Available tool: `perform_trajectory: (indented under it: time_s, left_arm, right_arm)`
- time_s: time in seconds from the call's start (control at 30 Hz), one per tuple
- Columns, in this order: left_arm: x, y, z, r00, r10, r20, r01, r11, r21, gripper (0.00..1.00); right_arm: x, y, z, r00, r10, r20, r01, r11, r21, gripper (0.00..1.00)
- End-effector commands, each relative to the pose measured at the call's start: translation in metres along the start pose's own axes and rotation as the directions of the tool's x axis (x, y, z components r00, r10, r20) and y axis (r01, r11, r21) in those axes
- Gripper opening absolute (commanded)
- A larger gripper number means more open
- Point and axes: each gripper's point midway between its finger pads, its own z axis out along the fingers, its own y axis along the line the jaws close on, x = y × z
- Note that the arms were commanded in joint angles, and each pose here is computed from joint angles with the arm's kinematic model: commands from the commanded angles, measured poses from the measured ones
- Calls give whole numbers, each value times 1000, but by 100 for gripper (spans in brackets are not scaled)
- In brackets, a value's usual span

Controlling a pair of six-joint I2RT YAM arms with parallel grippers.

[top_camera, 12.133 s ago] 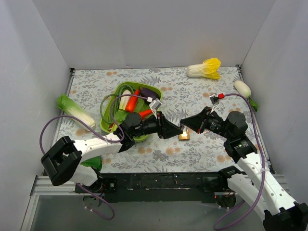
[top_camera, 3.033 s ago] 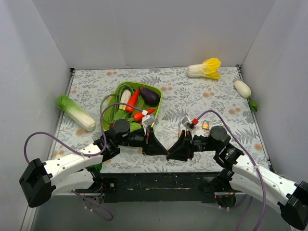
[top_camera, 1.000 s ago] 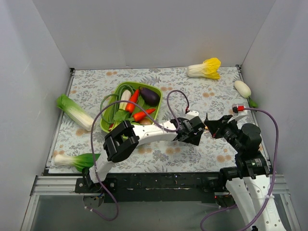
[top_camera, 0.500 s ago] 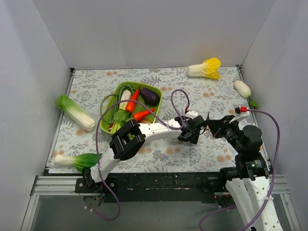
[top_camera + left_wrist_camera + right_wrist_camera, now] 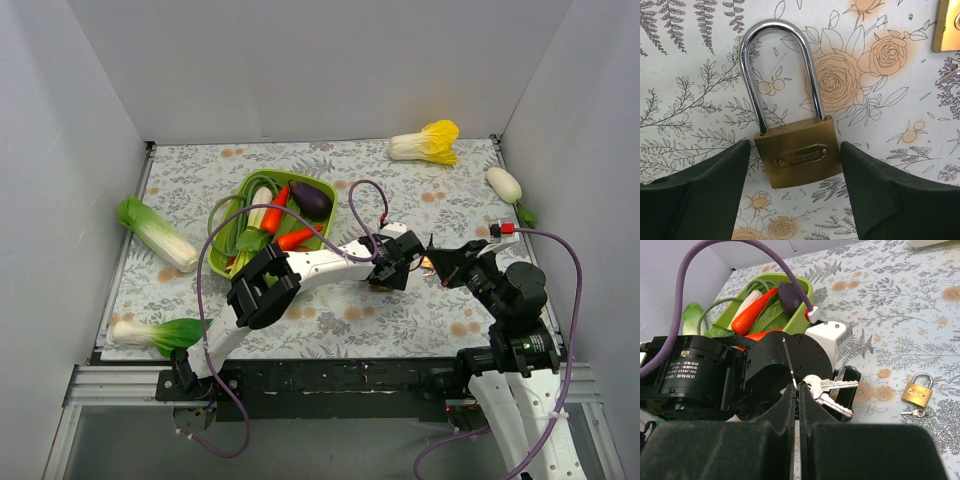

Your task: Unlock with the key

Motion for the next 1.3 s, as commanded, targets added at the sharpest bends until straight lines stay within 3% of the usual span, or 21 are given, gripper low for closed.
perform_trajectory:
  time_s: [0.0,0.27,0.4,0.57,0.73,0.9,1.1,1.27]
  left_arm:
    - [10,4,10,999,-21,-34,20,1000,-24,70]
    - [27,4,15,997,-20,-80,20,1000,-1,65]
    - [34,7,17,995,-24,-99,24,1000,0,53]
    - [29,15,17,992,-86,-92,88,996,17,24]
    - [-3,14,6,983,-184,-19,185,979,91,1]
    - [-40,14,-15,951,-301,70,284,941,185,0]
    - [-87,16,-53,853,-494,168,424,844,328,0]
    - [-91,21,-70,782,-602,159,504,762,407,0]
  right_arm:
    - [-2,11,-1,1000,-1,6,2,999,-53,1]
    - [1,10,1,1000,7,0,-7,998,-59,1]
    - [2,9,1,1000,8,-4,-8,999,-53,1]
    - [3,6,-2,1000,-3,-4,3,1000,-31,1]
    - [0,1,-5,1000,-17,-3,17,1000,8,1]
    - [7,-2,-4,1000,1,-21,-1,1000,16,1]
    - [41,0,3,991,68,-117,-75,996,-54,1]
    - [90,-7,8,961,181,-208,-201,977,-78,1]
